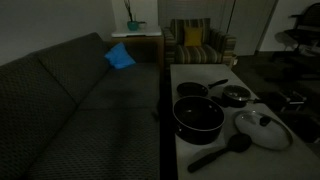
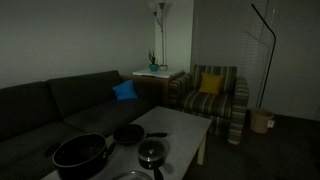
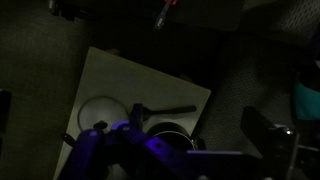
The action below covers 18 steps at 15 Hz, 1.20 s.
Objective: Take the wooden spoon and place it in the the black pot
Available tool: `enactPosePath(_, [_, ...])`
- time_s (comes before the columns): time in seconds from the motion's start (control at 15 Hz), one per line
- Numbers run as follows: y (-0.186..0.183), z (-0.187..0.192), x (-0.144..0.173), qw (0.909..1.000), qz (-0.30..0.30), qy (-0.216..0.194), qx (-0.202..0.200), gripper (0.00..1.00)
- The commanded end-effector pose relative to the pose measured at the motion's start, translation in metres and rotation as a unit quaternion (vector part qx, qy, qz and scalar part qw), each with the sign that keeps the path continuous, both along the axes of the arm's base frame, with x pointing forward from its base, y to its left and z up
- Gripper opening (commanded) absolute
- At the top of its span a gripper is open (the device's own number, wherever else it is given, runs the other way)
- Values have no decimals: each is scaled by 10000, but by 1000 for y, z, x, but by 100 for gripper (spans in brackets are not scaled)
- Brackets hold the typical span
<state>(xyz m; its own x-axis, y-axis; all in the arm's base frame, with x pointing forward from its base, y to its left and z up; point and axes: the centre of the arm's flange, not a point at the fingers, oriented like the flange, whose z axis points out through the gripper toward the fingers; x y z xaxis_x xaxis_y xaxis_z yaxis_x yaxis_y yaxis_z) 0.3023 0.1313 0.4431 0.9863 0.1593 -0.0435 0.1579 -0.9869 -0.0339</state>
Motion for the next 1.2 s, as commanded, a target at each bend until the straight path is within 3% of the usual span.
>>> enactPosePath(0.0, [0,0,0,10000,0,0,0,100])
enactPosePath(1.13, [-1,-11,8,9999,-13,-36,-98,100])
